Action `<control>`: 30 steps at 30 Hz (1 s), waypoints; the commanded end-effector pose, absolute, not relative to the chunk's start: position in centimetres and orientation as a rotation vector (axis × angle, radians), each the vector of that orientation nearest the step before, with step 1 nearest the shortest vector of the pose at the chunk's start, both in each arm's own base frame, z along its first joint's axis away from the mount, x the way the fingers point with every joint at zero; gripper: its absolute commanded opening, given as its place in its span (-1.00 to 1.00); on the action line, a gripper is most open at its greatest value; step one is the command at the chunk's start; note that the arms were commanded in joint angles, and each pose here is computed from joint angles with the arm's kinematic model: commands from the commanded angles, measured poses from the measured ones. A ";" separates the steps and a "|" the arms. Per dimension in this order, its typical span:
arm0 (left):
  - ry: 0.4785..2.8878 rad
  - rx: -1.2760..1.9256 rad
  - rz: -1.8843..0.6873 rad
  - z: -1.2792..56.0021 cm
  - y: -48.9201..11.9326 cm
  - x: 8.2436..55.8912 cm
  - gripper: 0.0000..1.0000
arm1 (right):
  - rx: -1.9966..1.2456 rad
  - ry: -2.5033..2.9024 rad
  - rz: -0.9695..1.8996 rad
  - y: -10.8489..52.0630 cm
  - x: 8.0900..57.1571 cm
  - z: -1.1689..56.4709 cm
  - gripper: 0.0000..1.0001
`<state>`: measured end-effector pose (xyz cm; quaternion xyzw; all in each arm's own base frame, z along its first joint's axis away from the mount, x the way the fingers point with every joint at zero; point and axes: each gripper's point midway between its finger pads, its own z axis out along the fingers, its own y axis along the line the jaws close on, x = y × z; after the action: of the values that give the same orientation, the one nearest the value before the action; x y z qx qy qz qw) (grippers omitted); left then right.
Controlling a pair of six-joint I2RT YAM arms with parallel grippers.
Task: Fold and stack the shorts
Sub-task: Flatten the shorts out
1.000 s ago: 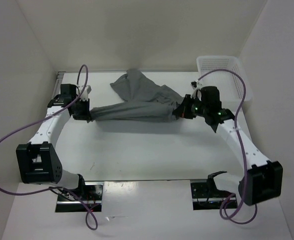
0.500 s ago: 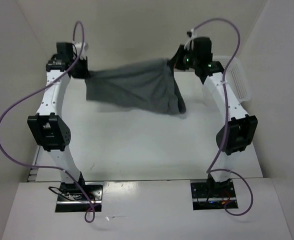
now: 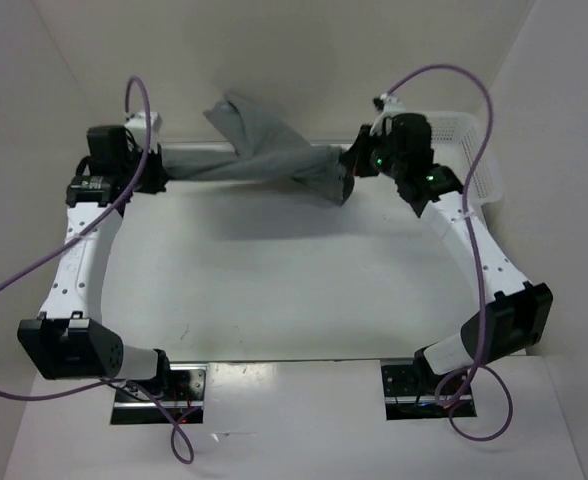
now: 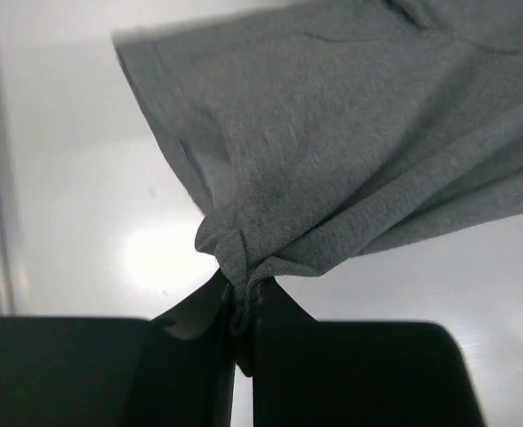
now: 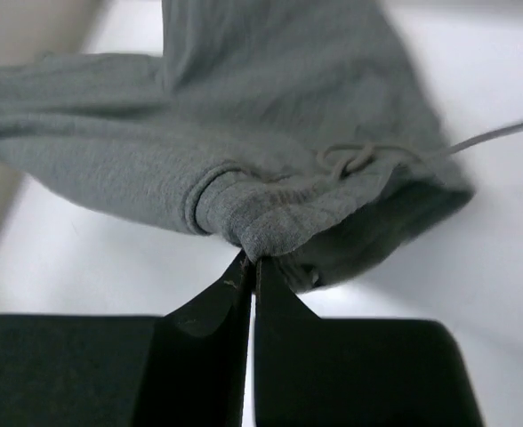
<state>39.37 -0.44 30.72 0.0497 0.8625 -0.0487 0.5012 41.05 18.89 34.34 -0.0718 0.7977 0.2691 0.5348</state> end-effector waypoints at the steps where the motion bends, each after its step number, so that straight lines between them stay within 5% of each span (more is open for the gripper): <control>1: 2.387 0.076 -0.097 19.3 0.2 35.7 -1.00 | -0.182 2.170 0.620 20.0 38.0 23.1 -1.00; 5: 2.551 0.072 -0.093 13.4 0.0 30.5 -1.00 | -0.192 2.410 0.701 21.5 31.6 15.0 -1.00; 9: 2.770 0.107 -0.131 7.7 -1.2 24.6 -0.74 | -0.142 2.602 0.708 21.1 26.2 10.3 -1.00; 20: 2.979 0.143 -0.164 7.4 -1.9 18.2 -0.24 | 0.027 2.816 0.649 19.1 19.9 10.7 -1.00; 23: 2.962 0.143 -0.148 8.5 -1.8 18.8 -0.13 | 0.089 2.887 0.585 17.8 18.0 10.4 -0.60; 24: 2.954 0.143 -0.147 8.8 -1.8 19.3 -0.10 | 0.108 2.897 0.565 17.4 17.6 10.7 -0.23; 30: 2.676 0.080 -0.132 13.9 -0.6 28.8 -0.03 | 0.179 2.786 0.356 14.7 19.4 14.8 -0.03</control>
<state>23.82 -1.31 11.23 0.0341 0.9868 -0.0522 0.1497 18.47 16.26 11.48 0.0405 0.9798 0.1596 0.1139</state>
